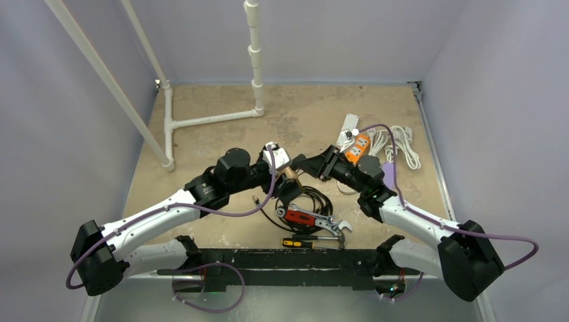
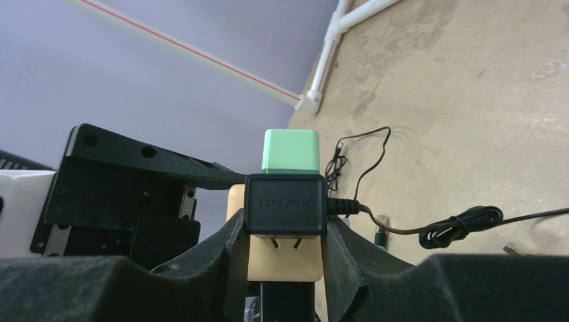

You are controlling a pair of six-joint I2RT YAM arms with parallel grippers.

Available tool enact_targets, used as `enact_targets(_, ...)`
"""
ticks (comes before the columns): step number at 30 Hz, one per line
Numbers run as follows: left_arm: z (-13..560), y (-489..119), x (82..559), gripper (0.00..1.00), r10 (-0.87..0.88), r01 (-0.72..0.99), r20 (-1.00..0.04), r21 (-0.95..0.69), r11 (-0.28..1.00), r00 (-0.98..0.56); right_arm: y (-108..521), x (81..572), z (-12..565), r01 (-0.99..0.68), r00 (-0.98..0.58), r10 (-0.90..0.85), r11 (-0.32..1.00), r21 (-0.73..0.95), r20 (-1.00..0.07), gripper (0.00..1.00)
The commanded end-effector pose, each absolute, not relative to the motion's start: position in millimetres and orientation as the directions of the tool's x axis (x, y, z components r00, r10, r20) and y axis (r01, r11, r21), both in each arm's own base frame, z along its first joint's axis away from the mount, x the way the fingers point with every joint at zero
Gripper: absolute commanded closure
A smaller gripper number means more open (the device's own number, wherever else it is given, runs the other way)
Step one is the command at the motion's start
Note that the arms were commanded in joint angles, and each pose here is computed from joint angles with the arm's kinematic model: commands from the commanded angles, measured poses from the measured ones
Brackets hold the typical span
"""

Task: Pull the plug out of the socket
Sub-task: Remove the plug from the socket.

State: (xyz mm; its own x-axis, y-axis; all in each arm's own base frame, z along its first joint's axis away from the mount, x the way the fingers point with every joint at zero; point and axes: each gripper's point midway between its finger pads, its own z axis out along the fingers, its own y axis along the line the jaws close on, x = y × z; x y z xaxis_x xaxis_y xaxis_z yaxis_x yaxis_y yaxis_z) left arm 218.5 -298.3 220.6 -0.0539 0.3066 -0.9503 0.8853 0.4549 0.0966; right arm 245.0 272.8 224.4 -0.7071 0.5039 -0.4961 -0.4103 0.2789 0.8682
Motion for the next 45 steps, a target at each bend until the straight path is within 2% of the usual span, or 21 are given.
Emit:
enact_targets(1, 234.7, -298.3, 232.2, 1.00, 0.285, 0.854, -0.958, 0.121, 0.505, -0.033, 273.3, 256.8, 288.1, -0.490, -0.564, 0.620, 0.281, 0.825, -0.546, 1.00)
enact_targets(7, 233.4, -296.4, 232.8, 1.00, 0.287, 0.850, -0.957, 0.126, 0.511, -0.031, 270.9, 254.4, 299.3, -0.486, -0.520, 0.645, 0.315, 0.815, -0.560, 1.00)
enact_targets(16, 237.0, -305.6, 210.3, 1.00, 0.276, 0.910, -0.961, 0.131, 0.393, 0.019, 273.7, 241.8, 292.6, -0.541, -0.628, 0.553, 0.197, 0.818, -0.548, 1.00)
enact_targets(24, 230.9, -310.2, 197.9, 1.00, 0.310, 0.932, -0.950, 0.132, 0.337, 0.023, 266.0, 248.1, 258.3, -0.515, -0.689, 0.481, 0.203, 0.833, -0.543, 1.00)
enact_targets(31, 226.4, -306.0, 212.4, 1.00, 0.328, 0.898, -0.944, 0.135, 0.419, -0.011, 261.4, 262.0, 274.6, -0.504, -0.606, 0.567, 0.268, 0.821, -0.557, 1.00)
enact_targets(39, 211.3, -300.7, 232.5, 1.00, 0.385, 0.849, -0.919, 0.138, 0.511, -0.083, 286.3, 257.9, 302.8, -0.484, -0.526, 0.625, 0.339, 0.807, -0.577, 1.00)
enact_targets(42, 211.7, -298.5, 234.0, 1.00, 0.385, 0.842, -0.920, 0.144, 0.521, -0.081, 286.9, 258.8, 301.3, -0.479, -0.519, 0.620, 0.360, 0.801, -0.589, 1.00)
enact_targets(45, 214.1, -303.0, 223.8, 1.00, 0.370, 0.873, -0.928, 0.139, 0.467, -0.050, 288.3, 253.2, 299.2, -0.482, -0.544, 0.607, 0.339, 0.808, -0.579, 1.00)
